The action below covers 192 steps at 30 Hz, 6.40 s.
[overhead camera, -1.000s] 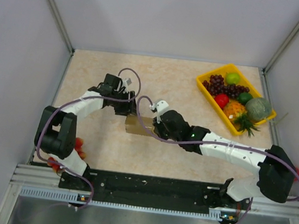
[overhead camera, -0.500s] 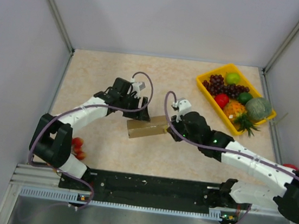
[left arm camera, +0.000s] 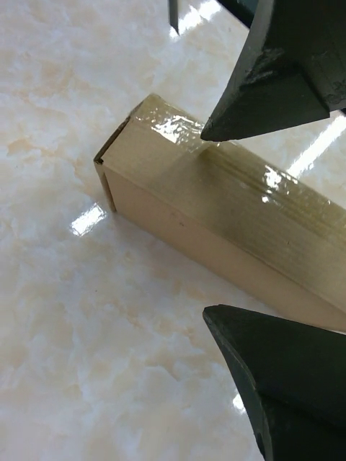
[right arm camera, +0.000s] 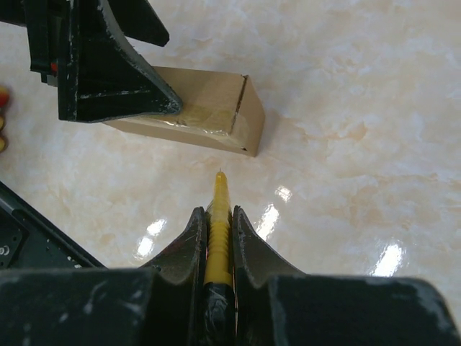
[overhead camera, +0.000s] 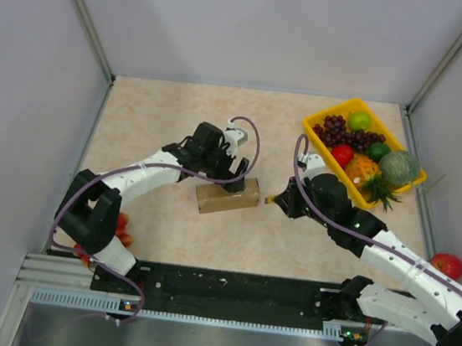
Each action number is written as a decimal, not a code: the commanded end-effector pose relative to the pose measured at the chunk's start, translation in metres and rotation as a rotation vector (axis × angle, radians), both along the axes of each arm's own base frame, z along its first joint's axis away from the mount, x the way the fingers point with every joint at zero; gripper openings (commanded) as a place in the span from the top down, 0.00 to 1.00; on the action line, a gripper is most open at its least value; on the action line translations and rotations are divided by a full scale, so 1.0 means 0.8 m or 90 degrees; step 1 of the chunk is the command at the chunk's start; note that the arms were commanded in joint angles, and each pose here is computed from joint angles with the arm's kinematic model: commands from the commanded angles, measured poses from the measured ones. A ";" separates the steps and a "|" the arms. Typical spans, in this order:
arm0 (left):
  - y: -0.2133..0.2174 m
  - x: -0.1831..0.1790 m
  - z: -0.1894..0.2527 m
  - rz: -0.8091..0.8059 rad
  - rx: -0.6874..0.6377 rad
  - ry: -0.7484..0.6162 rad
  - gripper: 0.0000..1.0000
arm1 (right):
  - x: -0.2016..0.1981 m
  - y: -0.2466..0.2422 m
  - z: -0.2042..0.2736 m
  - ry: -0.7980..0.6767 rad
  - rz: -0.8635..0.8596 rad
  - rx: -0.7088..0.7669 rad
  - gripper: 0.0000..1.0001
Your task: Unpack the express box
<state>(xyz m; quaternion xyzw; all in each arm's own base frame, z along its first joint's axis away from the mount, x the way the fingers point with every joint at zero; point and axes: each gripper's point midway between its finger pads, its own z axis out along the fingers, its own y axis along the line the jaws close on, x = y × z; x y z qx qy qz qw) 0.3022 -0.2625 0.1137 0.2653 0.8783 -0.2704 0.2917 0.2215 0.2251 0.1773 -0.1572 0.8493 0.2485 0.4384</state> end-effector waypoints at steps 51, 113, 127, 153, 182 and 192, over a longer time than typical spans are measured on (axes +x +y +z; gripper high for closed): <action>-0.032 0.017 -0.033 -0.251 0.091 -0.216 0.30 | 0.108 0.023 0.035 -0.037 -0.082 0.080 1.00; -0.025 0.058 -0.053 -0.152 0.157 -0.176 0.67 | 0.048 0.016 -0.025 0.107 0.046 0.016 1.00; -0.028 0.048 -0.053 -0.169 0.142 -0.165 0.67 | 0.052 0.006 -0.010 0.099 0.043 0.023 1.00; -0.085 0.060 0.045 -0.105 -0.056 -0.188 0.01 | 0.086 -0.017 0.042 -0.020 -0.058 0.060 1.00; 0.105 0.020 -0.025 0.313 0.071 -0.009 0.29 | 0.122 0.056 -0.032 0.129 -0.080 0.067 1.00; 0.099 -0.027 -0.039 0.280 -0.006 0.027 0.29 | 0.167 0.128 -0.018 0.110 0.001 0.108 1.00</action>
